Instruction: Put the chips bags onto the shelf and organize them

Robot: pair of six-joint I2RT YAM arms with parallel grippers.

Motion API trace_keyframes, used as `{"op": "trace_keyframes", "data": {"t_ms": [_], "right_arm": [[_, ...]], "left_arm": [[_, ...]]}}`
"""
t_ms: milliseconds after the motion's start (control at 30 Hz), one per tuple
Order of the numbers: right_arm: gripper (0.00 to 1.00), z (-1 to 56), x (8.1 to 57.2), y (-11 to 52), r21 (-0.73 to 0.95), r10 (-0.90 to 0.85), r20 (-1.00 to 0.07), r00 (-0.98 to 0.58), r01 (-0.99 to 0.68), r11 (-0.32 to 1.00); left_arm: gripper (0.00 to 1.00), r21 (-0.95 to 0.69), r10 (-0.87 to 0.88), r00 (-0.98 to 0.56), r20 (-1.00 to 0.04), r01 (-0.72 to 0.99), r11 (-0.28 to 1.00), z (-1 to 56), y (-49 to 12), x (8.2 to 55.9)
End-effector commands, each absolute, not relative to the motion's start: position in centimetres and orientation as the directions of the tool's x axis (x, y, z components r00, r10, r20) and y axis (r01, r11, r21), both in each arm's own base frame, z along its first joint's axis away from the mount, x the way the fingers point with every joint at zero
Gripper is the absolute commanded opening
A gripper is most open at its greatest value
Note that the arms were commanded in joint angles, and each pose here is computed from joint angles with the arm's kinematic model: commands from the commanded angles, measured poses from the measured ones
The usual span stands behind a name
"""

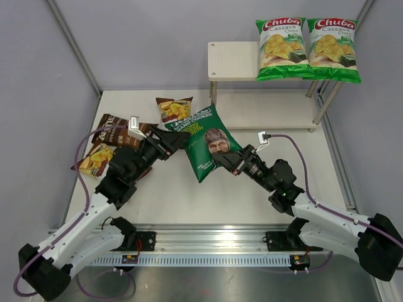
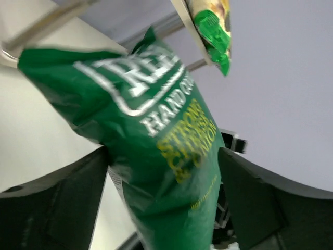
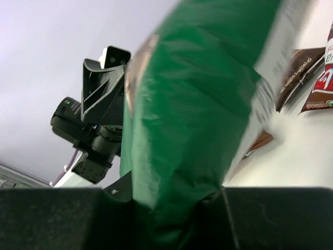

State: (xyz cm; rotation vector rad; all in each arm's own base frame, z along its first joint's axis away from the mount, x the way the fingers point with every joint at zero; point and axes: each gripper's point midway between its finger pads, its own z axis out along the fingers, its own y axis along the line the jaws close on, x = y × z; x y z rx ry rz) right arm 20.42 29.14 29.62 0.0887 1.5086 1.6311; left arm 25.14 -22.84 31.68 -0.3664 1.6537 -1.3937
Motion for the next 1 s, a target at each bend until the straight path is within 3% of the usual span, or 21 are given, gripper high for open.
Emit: {"op": "trace_keyframes", "data": {"t_ms": [0, 133, 300, 500, 667, 967], "right_arm": [[0.18, 34.2, 21.0, 28.5, 0.773, 0.674, -0.541, -0.503, -0.613, 0.163], [0.18, 35.8, 21.7, 28.3, 0.763, 0.681, -0.560, -0.471, -0.614, 0.203], [0.16, 39.0, 23.3, 28.2, 0.737, 0.701, -0.581, -0.413, -0.633, 0.237], [0.15, 43.1, 26.1, 27.6, 0.710, 0.731, -0.586, -0.350, -0.657, 0.254], [0.15, 47.0, 28.8, 26.6, 0.667, 0.755, -0.599, -0.268, -0.689, 0.285], [0.15, 51.5, 35.3, 25.0, 0.641, 0.788, -0.596, -0.155, -0.683, 0.350]], "left_arm": [[0.92, -0.829, -0.713, -0.423, -0.559, 0.287, 0.480, 32.8, -19.6, 25.5], [0.99, -0.764, -0.692, -0.331, -0.642, 0.201, 0.613, 32.7, -16.1, 25.5], [0.99, -0.665, -0.614, -0.273, -0.741, 0.173, 0.726, 33.1, -13.1, 23.9], [0.99, -0.558, -0.509, -0.249, -0.824, 0.196, 0.806, 33.7, -11.1, 21.7], [0.99, -0.445, -0.370, -0.314, -0.874, 0.217, 0.869, 32.7, -10.7, 20.4], [0.99, -0.325, -0.235, -0.283, -0.930, 0.328, 0.887, 32.2, -9.7, 17.5]]}}
